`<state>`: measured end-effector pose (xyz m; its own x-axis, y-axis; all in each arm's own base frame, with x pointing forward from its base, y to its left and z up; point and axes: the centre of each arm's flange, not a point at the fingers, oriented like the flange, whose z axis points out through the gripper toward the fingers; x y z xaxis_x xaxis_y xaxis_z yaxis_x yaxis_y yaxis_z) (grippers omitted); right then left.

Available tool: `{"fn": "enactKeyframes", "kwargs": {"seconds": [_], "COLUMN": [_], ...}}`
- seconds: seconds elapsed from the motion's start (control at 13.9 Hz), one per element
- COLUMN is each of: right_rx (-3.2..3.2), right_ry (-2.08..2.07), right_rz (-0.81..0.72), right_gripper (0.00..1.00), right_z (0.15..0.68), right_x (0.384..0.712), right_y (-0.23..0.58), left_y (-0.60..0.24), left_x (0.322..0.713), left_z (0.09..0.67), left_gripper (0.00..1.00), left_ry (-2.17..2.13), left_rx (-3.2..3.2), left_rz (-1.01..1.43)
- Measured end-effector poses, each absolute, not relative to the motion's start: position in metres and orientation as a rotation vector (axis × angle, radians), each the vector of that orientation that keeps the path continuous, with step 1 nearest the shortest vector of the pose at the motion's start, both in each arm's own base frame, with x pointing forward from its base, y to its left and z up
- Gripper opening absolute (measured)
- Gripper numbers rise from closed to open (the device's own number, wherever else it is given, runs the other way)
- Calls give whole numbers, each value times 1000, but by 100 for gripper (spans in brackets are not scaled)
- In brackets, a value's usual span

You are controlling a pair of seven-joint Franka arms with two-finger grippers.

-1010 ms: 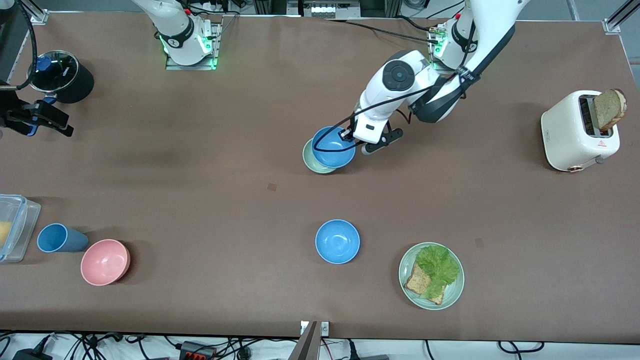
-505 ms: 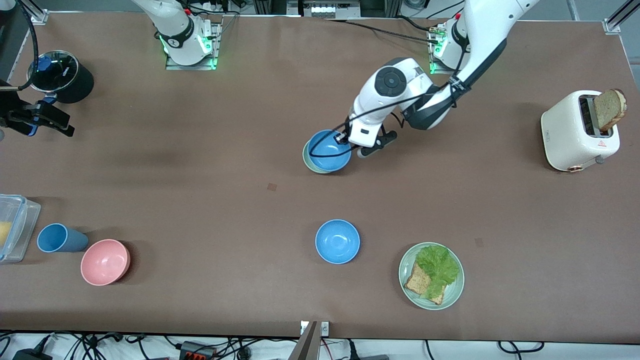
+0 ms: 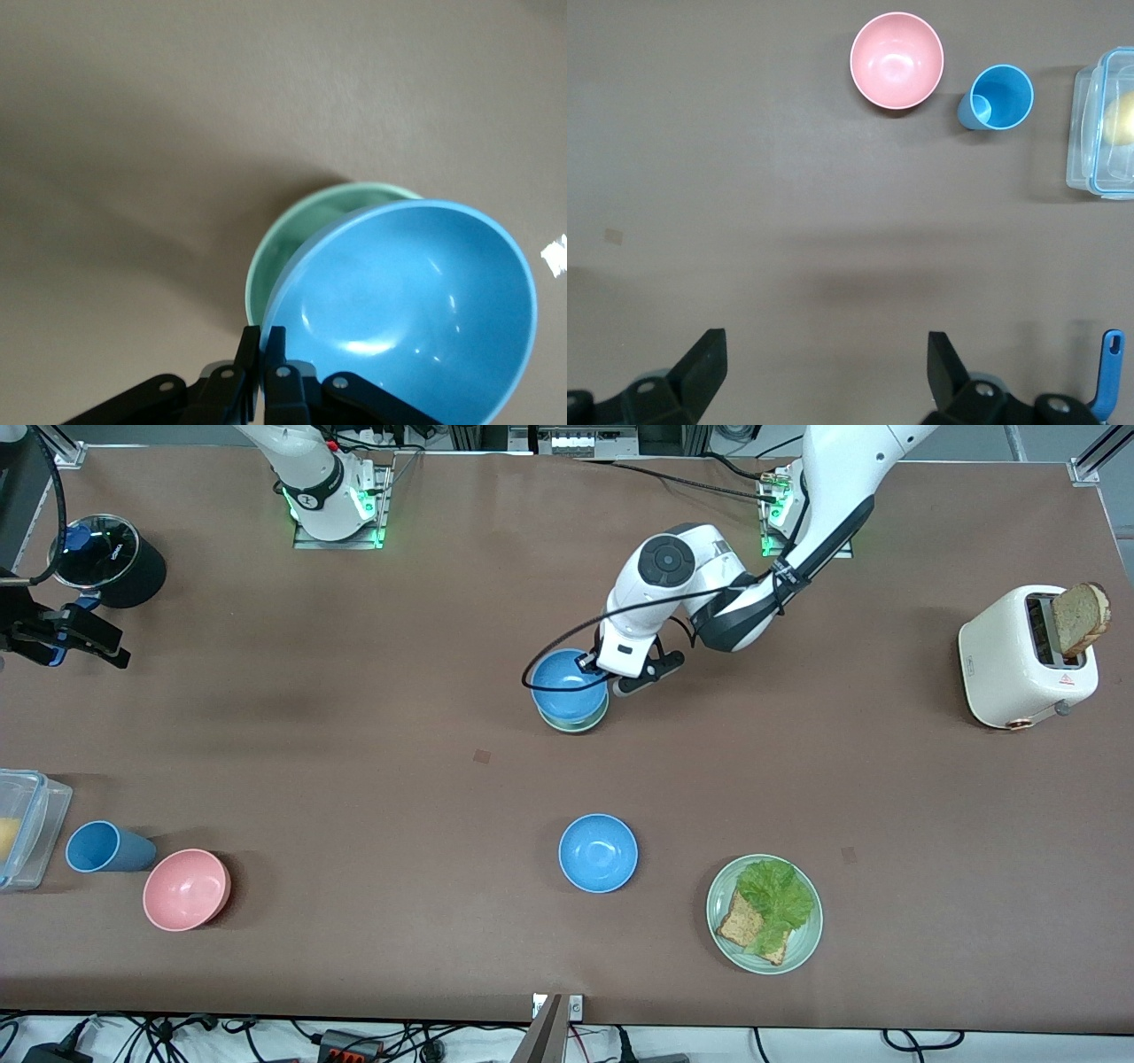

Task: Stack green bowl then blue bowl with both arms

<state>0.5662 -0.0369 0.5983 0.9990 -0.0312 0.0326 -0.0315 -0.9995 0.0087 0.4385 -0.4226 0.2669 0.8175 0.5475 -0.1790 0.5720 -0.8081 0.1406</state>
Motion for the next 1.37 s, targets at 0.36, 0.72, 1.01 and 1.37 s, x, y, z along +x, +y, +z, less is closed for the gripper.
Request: {"fn": "enactKeyframes", "kwargs": {"seconds": [0.36,0.72,1.01,1.37], "right_rx": [3132,3132,3132,3132], "right_ry": [-60,-61,-54,-33], "right_rz": [47,43,44,49], "right_gripper": [100,100,100,100], "right_z": [598,598,598,598], "right_x": [566,566,566,567], "right_y": [-37,-37,-34,-26], "left_y": [-412,-406,-365,-240], "left_x": [470,502,550,618], "left_z": [280,313,355,376], "left_gripper": [44,44,48,94], "left_ry": [941,944,756,441], "left_rx": [2833,2868,2954,2875], "left_rz": [-194,-176,-230,-345]}}
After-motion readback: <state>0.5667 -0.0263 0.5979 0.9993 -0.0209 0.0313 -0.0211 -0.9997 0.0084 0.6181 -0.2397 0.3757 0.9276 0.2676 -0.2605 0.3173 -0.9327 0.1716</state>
